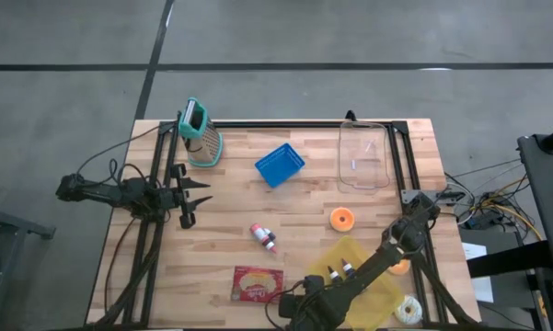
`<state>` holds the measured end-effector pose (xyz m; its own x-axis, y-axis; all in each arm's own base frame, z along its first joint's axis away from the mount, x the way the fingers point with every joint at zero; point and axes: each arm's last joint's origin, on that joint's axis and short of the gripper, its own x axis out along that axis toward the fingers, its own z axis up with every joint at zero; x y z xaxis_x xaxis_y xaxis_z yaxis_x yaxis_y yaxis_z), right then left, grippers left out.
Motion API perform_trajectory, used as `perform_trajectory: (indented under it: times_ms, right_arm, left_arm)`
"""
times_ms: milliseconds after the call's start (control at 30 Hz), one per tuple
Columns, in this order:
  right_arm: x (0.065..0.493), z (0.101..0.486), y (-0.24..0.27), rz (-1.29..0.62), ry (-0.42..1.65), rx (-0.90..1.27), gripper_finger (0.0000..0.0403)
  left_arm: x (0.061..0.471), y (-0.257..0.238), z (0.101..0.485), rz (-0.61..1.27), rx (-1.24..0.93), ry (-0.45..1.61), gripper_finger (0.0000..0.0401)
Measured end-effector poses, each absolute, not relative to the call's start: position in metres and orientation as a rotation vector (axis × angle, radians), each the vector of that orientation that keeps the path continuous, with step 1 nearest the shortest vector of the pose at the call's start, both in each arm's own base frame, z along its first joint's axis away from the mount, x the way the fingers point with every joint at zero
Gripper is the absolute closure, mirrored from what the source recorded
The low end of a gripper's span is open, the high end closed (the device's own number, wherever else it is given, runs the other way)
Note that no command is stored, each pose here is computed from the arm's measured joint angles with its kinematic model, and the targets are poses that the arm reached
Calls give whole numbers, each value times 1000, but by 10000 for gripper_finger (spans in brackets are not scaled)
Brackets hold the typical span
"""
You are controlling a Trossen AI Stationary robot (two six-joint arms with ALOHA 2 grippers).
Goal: Pick & Place Food Item
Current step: Put the small dark red food coloring into the yellow bin
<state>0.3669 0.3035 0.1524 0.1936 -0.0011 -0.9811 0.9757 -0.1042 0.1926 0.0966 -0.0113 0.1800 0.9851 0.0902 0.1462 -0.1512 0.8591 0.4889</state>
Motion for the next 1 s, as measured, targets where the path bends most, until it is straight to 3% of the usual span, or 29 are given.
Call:
perform_trajectory:
  times_ms: [533,1000]
  right_arm:
    - [367,152,304,-1131,1018,1377,330]
    - [367,152,303,-1127,1018,1372,332]
  left_arm:
    - [97,-11,180,127,523,-119,249]
    - [97,-11,180,127,522,-119,249]
